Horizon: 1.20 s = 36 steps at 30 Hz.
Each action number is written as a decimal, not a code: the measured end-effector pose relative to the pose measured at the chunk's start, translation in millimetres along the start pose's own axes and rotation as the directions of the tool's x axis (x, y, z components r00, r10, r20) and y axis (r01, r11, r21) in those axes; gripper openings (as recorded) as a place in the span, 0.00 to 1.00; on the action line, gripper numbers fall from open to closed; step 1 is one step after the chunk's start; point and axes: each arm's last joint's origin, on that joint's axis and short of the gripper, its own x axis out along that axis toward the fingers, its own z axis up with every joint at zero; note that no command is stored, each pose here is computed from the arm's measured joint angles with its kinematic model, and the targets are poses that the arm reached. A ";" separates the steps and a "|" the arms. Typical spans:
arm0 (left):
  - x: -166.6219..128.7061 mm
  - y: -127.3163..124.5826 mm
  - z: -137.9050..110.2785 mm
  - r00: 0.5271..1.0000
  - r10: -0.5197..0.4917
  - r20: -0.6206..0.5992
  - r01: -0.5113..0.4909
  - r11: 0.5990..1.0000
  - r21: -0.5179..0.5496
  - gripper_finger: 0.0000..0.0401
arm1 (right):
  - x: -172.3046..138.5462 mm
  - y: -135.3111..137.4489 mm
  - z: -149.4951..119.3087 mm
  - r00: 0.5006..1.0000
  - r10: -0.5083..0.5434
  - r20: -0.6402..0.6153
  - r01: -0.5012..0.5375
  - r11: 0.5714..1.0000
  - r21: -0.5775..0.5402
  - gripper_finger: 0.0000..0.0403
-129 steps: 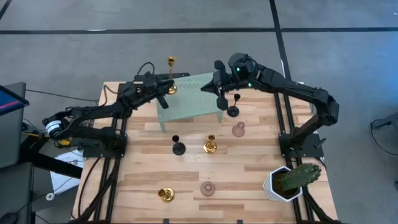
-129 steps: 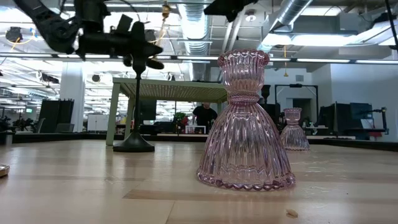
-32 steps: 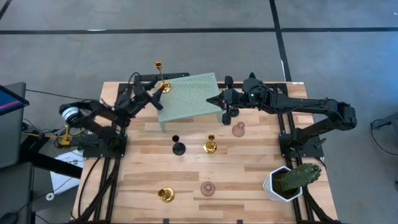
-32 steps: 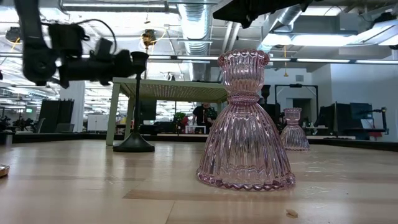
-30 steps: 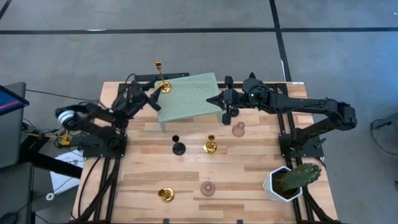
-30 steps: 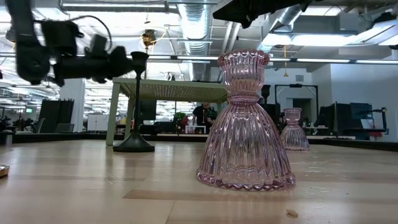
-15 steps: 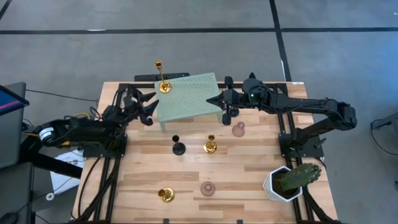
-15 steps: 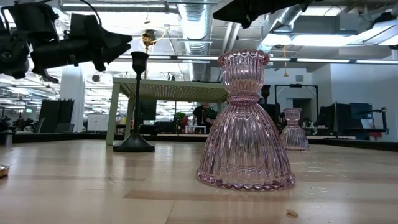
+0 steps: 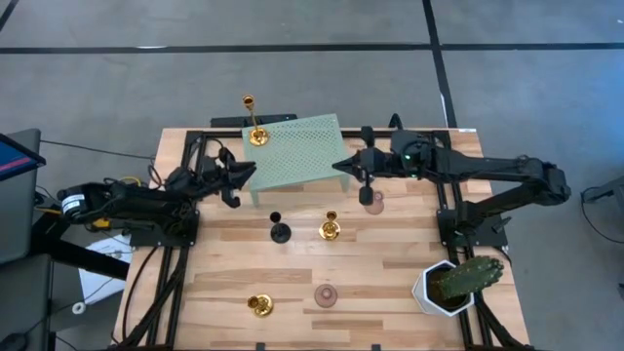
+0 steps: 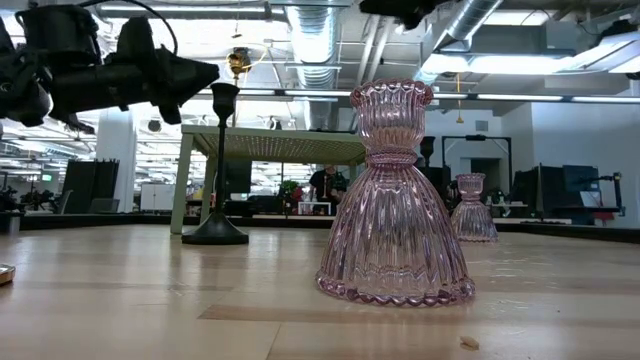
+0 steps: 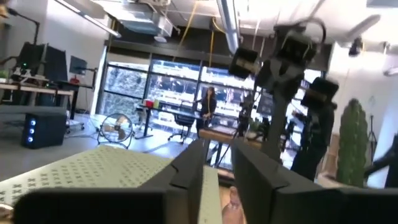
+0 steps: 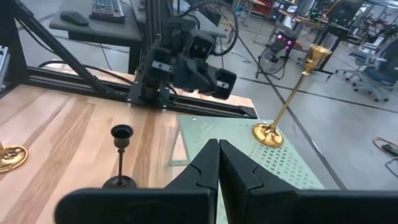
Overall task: Pick & Place candle stick holders
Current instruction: Put the top black candle holder on the shelf
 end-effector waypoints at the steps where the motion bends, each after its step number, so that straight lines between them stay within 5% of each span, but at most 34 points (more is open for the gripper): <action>1: 0.1 -0.8 -1.5 1.000 -0.012 -0.016 0.012 1.000 0.012 0.14 | -4.3 1.7 1.7 1.000 0.002 0.000 -0.002 1.000 0.000 0.00; 5: 0.5 -5.2 -9.1 0.993 -0.069 -0.093 0.072 0.997 0.022 0.03 | -14.9 6.6 3.2 1.000 0.008 -0.029 -0.007 1.000 0.030 0.00; 9: 0.8 -8.9 -9.9 0.991 -0.094 -0.096 0.095 0.995 0.012 0.02 | -19.3 9.0 -0.9 0.996 0.005 -0.090 0.001 0.998 0.068 0.00; 15: 0.9 -16.5 -10.8 0.972 -0.209 -0.109 0.214 0.976 0.030 0.01 | -22.1 13.3 -15.4 0.947 -0.147 -0.285 0.180 0.979 0.094 0.00; 21: 0.9 -17.6 -10.9 0.970 -0.217 -0.110 0.221 0.975 0.028 0.02 | -27.2 20.6 -25.1 0.879 -0.240 -0.411 0.290 0.955 0.063 0.00; 28: 0.9 -17.5 -11.2 0.970 -0.216 -0.113 0.221 0.975 0.027 0.02 | -39.3 26.8 -42.0 0.879 -0.281 -0.384 0.327 0.943 0.057 0.00; 36: 0.9 -17.7 -11.3 0.969 -0.219 -0.113 0.223 0.975 0.020 0.01 | -68.1 39.4 -90.7 0.958 -0.211 -0.193 0.244 0.955 0.167 0.00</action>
